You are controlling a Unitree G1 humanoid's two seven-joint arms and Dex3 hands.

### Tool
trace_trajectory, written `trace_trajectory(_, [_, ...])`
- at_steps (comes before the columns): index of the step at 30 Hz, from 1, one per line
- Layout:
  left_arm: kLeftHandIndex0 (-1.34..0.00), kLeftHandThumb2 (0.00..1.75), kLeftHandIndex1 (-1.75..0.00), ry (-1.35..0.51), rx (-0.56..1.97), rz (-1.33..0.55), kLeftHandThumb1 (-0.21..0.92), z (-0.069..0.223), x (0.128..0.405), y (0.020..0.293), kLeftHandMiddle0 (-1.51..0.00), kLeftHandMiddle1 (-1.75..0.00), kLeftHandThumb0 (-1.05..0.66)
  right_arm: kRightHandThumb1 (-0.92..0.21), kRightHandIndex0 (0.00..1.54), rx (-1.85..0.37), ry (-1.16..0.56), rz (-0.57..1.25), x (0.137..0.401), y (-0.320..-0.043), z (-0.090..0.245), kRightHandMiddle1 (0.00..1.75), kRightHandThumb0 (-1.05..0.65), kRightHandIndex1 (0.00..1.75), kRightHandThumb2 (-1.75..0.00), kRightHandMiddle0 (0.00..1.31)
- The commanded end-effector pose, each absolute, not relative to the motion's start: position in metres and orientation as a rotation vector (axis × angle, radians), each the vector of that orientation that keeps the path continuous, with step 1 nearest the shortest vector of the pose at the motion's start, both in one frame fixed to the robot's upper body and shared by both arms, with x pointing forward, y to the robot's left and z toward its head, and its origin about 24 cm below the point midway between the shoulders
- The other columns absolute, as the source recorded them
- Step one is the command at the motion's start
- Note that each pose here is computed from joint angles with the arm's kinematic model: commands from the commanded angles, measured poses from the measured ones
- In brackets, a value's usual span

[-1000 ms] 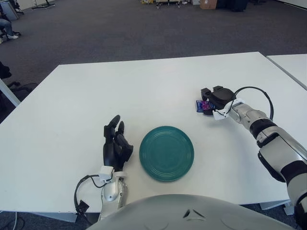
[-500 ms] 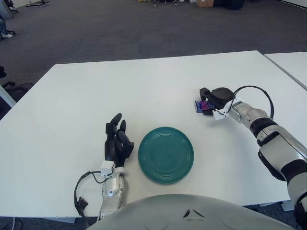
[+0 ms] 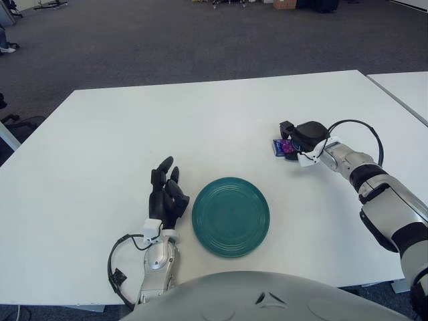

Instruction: Put the gum into the plate.

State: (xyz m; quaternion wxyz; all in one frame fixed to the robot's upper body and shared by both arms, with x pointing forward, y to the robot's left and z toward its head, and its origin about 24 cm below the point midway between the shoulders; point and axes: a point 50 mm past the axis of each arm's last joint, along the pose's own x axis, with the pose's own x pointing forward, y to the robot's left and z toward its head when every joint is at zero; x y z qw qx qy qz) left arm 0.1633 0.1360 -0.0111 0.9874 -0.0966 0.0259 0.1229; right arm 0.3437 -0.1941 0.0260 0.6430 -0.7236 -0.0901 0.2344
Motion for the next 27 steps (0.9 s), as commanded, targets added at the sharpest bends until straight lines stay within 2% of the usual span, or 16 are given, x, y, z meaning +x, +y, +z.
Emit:
trace_trajectory(1, [-0.06,1.01,-0.89,0.079,-0.249,0.264,0.92,-0.012,0.163,0.123,-0.46,-0.01,-0.89,-0.62,0.72,-1.631,-0.232,0.502,0.350,-0.191,0.035,1.75,-0.40,1.75,-0.93,0.39])
trace_trajectory(17, [-0.07,1.04,-0.90,0.084,-0.204,0.256,0.92,-0.011,0.161,0.124,-0.42,0.00,-0.85,-0.54,0.73,-1.518,-0.395,0.390,0.368,-0.171,0.081,1.75,-0.42,1.75,-1.03,0.44])
trace_trajectory(23, [-0.06,1.05,-0.90,0.088,-0.201,0.250,0.92,-0.011,0.160,0.124,-0.41,0.00,-0.84,-0.51,0.76,-1.441,-0.509,0.413,0.359,-0.152,0.102,1.75,-0.42,1.75,-1.07,0.47])
trace_trajectory(27, [-0.05,1.04,-0.89,0.089,-0.199,0.249,0.92,-0.011,0.159,0.123,-0.39,0.00,-0.82,-0.49,0.77,-1.412,-0.522,0.425,0.352,-0.150,0.106,1.75,-0.43,1.75,-1.10,0.48])
